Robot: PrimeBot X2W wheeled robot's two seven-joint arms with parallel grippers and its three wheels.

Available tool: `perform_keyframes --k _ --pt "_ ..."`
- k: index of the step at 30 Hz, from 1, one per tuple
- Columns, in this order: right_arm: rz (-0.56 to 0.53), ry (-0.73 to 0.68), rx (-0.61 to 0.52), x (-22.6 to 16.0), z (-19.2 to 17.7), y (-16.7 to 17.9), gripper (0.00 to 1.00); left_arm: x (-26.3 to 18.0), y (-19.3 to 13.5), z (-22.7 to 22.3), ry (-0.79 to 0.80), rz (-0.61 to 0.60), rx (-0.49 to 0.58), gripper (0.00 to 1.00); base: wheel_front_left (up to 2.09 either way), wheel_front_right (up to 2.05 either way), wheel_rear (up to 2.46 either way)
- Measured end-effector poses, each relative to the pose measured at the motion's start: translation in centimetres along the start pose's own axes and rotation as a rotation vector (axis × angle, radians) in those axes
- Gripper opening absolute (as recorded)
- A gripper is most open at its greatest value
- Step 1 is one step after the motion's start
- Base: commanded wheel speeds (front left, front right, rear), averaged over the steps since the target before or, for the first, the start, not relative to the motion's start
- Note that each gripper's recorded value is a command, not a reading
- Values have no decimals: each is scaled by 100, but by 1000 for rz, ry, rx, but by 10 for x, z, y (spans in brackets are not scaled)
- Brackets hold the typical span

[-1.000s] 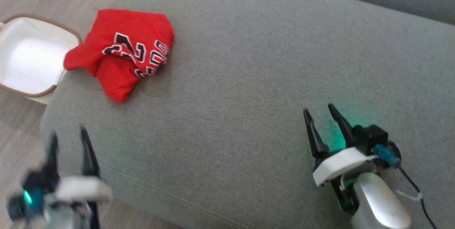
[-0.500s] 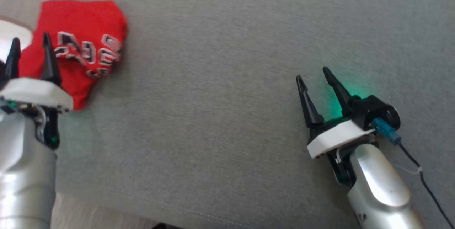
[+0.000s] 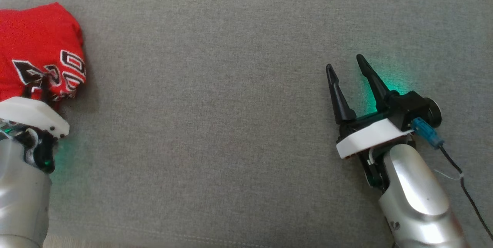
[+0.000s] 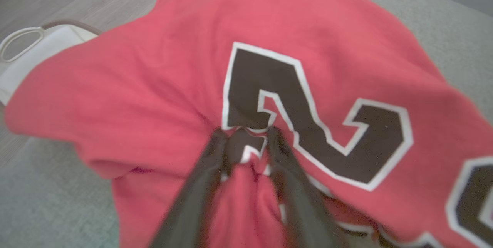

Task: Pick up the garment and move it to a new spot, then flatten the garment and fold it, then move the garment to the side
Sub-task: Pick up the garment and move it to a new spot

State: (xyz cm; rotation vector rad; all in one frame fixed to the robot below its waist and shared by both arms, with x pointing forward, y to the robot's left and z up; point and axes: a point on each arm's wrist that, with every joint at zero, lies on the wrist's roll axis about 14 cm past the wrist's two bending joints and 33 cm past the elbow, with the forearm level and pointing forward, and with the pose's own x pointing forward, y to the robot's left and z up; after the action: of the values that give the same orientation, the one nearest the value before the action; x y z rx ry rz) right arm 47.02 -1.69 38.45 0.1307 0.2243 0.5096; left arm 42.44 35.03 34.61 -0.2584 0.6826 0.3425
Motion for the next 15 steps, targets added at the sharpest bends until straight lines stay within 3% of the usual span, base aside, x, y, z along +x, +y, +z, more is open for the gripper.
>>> perform_keyframes --k 3,7,15 --pt "-5 -2 -2 -2 3 -1 100 -2 -1 6 -16 -14 7 0 0 0 0" --pt "-13 -3 8 -8 6 -1 100 -10 -12 45 -178 -61 56 0 0 0 0" --pt "-44 -25 29 -30 19 -1 100 -43 -64 122 -455 -228 167 0 0 0 0"
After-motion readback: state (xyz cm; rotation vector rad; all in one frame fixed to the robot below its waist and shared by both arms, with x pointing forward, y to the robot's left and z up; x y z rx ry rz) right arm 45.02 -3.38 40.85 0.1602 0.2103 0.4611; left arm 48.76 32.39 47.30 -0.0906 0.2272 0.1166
